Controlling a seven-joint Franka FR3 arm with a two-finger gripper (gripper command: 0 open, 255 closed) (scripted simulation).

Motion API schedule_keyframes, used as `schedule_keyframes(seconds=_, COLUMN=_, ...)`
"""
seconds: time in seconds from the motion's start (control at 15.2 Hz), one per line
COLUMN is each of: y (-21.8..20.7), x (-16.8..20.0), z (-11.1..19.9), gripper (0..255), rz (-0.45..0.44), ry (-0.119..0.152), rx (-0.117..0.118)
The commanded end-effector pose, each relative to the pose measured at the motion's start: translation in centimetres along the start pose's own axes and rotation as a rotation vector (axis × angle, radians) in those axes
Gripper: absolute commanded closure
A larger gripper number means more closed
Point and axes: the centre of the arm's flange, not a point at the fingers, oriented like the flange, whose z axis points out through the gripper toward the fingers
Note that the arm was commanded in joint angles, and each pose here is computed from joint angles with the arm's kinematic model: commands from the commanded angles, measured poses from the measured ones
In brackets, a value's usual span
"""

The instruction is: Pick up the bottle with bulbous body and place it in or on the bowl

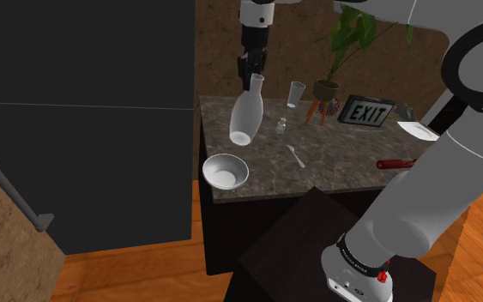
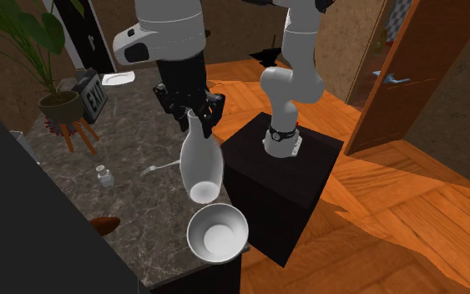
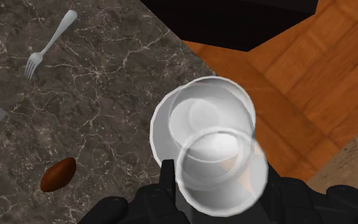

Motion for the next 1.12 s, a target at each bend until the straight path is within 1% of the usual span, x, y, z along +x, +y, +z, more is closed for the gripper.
schedule_keyframes(seconds=0.0, y=-1.9, x=1.3, z=-1.5, gripper=255, rz=0.001, ry=0.0, rx=0.0)
schedule_keyframes(seconds=0.13, y=-3.7, x=2.5, z=-3.1, gripper=255, rz=0.001, ry=0.0, rx=0.0)
schedule_keyframes(seconds=0.2, y=-3.9, x=2.7, z=-3.3, gripper=255, rz=0.001, ry=0.0, rx=0.0)
schedule_keyframes(seconds=1.06, y=-4.0, x=3.5, z=3.5, gripper=255, rz=0.001, ry=0.0, rx=0.0)
